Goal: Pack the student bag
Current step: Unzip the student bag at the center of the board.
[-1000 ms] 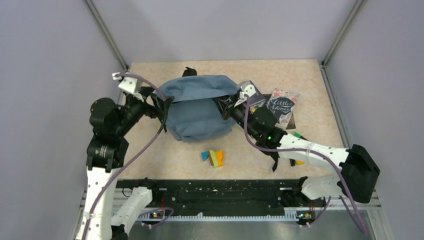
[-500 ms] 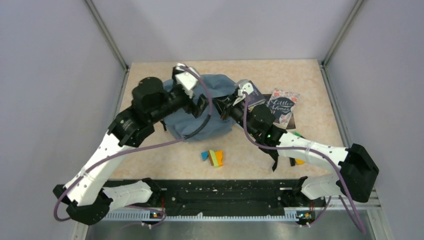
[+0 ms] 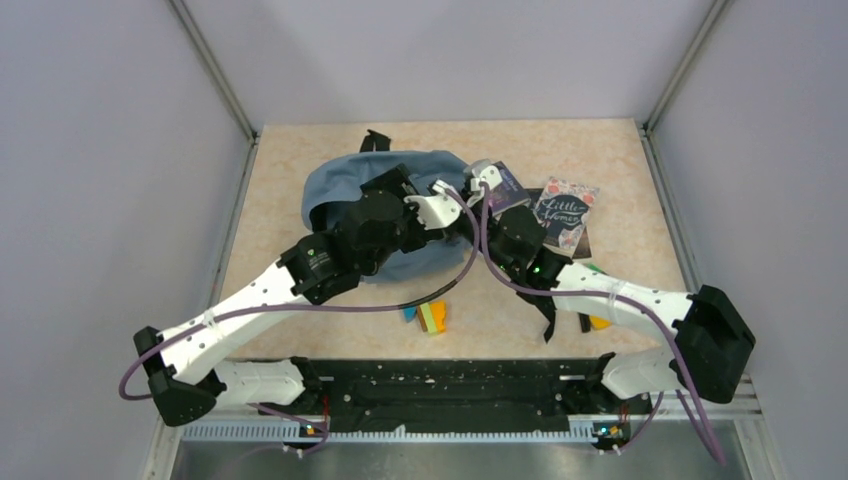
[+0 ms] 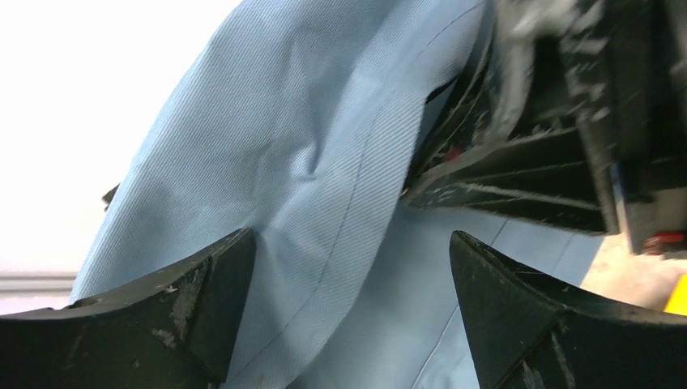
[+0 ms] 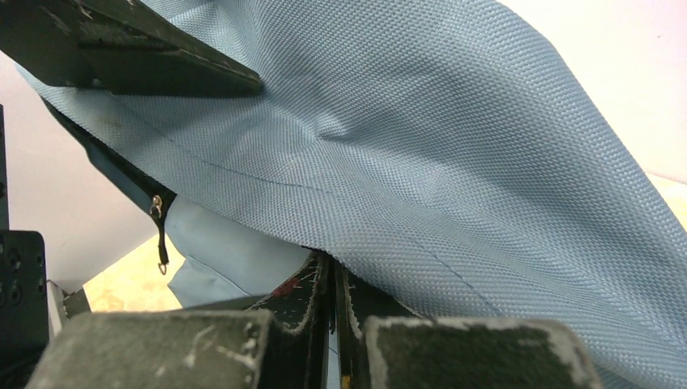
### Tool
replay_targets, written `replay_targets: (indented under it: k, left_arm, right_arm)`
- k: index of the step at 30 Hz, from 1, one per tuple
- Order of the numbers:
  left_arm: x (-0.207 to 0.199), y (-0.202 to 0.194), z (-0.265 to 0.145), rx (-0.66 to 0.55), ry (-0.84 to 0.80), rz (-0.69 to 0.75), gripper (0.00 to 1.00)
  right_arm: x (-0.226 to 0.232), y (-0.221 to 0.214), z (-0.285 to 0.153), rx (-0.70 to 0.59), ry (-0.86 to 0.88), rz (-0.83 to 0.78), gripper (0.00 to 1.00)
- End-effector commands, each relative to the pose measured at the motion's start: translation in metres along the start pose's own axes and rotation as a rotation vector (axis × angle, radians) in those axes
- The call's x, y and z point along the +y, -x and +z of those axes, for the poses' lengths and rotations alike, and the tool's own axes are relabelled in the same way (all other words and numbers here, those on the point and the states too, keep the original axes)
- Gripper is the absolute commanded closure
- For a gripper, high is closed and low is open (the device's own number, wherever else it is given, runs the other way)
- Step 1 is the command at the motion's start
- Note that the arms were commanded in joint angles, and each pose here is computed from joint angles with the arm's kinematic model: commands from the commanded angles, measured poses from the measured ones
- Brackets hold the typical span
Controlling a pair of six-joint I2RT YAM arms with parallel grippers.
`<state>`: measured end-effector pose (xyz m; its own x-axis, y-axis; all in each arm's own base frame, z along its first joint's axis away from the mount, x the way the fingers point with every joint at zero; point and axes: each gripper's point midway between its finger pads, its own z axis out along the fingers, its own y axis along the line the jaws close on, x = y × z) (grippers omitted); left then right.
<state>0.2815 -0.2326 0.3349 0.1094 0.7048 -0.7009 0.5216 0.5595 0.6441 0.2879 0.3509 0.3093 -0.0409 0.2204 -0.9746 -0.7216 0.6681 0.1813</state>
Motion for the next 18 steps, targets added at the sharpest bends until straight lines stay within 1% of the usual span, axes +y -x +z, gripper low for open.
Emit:
replay_targets:
  k: [1, 5, 8, 11, 18]
  left_arm:
    - [0.032, -0.006, -0.014, 0.008, 0.162, 0.013, 0.05]
    - [0.042, -0.014, -0.017, 0.023, 0.242, 0.000, 0.05]
    - [0.045, -0.016, -0.020, 0.010, 0.267, -0.007, 0.12]
    - [0.052, -0.018, -0.022, 0.016, 0.316, -0.010, 0.28]
    - [0.064, -0.018, -0.028, 0.011, 0.384, -0.047, 0.74]
  right_arm:
    - [0.000, 0.019, 0.005, -0.044, 0.005, 0.015, 1.00]
    - [0.001, 0.020, 0.005, -0.048, 0.008, 0.019, 1.00]
    - [0.003, 0.020, 0.004, -0.048, 0.015, 0.029, 1.00]
    - [0.005, 0.020, 0.003, -0.047, 0.027, 0.041, 1.00]
    - [0.008, 0.024, -0.009, -0.066, 0.045, 0.071, 1.00]
